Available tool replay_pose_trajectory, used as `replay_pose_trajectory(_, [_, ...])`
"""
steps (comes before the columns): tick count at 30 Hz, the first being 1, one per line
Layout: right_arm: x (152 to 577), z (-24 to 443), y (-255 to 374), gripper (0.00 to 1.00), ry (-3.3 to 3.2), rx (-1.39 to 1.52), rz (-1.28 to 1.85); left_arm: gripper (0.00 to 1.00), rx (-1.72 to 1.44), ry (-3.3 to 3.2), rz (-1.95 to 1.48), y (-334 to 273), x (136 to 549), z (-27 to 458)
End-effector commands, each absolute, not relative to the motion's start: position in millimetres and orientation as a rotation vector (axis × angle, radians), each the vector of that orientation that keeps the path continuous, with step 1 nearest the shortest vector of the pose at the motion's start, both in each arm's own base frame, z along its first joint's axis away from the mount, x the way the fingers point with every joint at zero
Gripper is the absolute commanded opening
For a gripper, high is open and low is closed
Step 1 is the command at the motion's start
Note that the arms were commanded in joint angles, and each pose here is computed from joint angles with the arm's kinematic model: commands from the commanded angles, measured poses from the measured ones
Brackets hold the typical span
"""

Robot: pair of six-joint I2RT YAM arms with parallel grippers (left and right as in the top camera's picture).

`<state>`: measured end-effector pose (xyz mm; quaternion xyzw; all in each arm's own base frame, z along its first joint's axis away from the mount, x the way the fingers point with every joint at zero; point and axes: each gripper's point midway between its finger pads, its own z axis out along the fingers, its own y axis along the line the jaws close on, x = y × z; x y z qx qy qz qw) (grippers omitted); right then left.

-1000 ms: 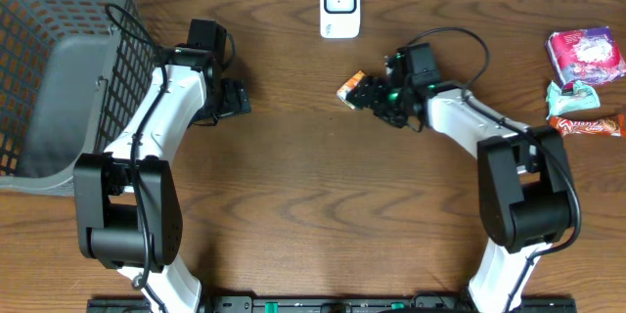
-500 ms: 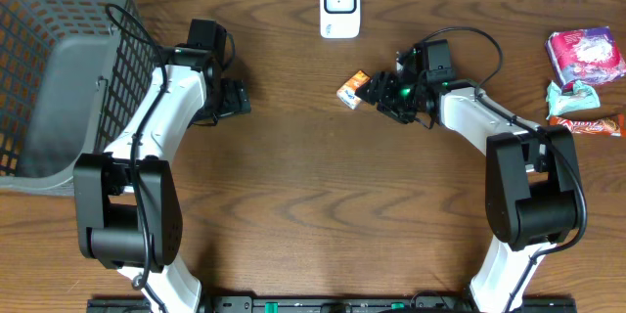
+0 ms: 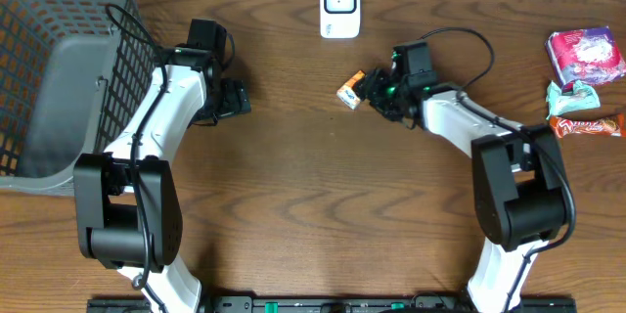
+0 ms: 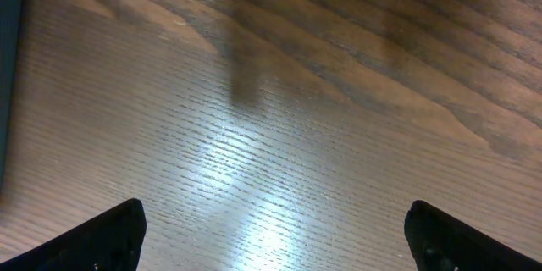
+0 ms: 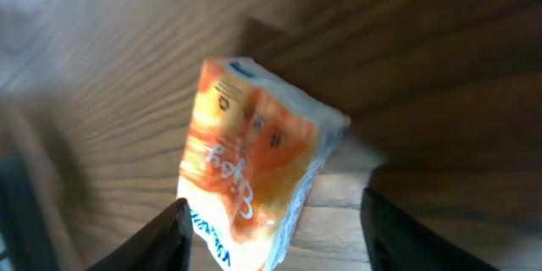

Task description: Scan the item barcode

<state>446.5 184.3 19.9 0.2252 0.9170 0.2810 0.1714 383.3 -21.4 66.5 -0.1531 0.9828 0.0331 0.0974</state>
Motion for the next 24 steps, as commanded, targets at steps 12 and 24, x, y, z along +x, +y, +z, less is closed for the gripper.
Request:
replay_pose_trajectory(12, [444,-15,173,0.44,2.625,0.739,0.667,0.98,-0.443,2.907,0.118,-19,384,68])
replay_pose_trajectory(24, [436,7,204,0.01,2.662,0.493,1.053,0.98,-0.443,2.907,0.118,-19,384,68])
